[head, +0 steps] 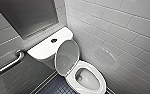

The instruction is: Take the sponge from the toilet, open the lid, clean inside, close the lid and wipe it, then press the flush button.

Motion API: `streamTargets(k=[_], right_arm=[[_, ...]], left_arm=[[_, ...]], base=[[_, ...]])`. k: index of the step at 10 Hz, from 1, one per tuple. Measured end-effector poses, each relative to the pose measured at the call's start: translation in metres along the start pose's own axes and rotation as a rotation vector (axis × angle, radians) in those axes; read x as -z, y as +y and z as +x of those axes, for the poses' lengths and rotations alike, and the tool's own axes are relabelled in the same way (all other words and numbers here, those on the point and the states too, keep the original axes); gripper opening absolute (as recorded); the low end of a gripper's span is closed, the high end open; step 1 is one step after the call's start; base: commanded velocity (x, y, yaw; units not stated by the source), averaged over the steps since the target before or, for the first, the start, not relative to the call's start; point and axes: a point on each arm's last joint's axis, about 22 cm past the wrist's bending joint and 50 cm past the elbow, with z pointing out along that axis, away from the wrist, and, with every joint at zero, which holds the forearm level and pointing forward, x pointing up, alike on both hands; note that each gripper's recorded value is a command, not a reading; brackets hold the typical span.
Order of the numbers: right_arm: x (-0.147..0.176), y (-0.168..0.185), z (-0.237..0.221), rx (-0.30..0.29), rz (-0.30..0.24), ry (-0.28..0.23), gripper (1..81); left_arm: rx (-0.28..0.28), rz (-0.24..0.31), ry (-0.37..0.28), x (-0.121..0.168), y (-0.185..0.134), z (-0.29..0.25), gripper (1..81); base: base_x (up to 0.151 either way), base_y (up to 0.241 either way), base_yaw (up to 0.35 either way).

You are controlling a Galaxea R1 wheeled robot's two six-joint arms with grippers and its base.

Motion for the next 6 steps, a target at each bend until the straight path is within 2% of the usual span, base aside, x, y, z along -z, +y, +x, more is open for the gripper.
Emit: streamTargets(k=[2, 4, 6], right_arm=[[-0.026, -0.008, -0.041, 0.026, 0.032, 0.001, 1.0], [-0.031, -0.006, -0.047, 0.064, 0.037, 0.048, 1.0], [-0.031, -0.009, -0.045, 0.093, 0.051, 0.093, 1.0]], left_arm=[[-0.015, 0.004, 0.014, 0.003, 0.000, 0.009, 81.1], [-0.071, 0.021, 0.085, 0.012, -0.005, 0.055, 81.1], [-0.096, 0.032, 0.163, 0.028, -0.007, 0.109, 81.1]], base=[[0.000, 0.000, 0.000], [0.000, 0.000, 0.000], [0.000, 0.000, 0.000]])
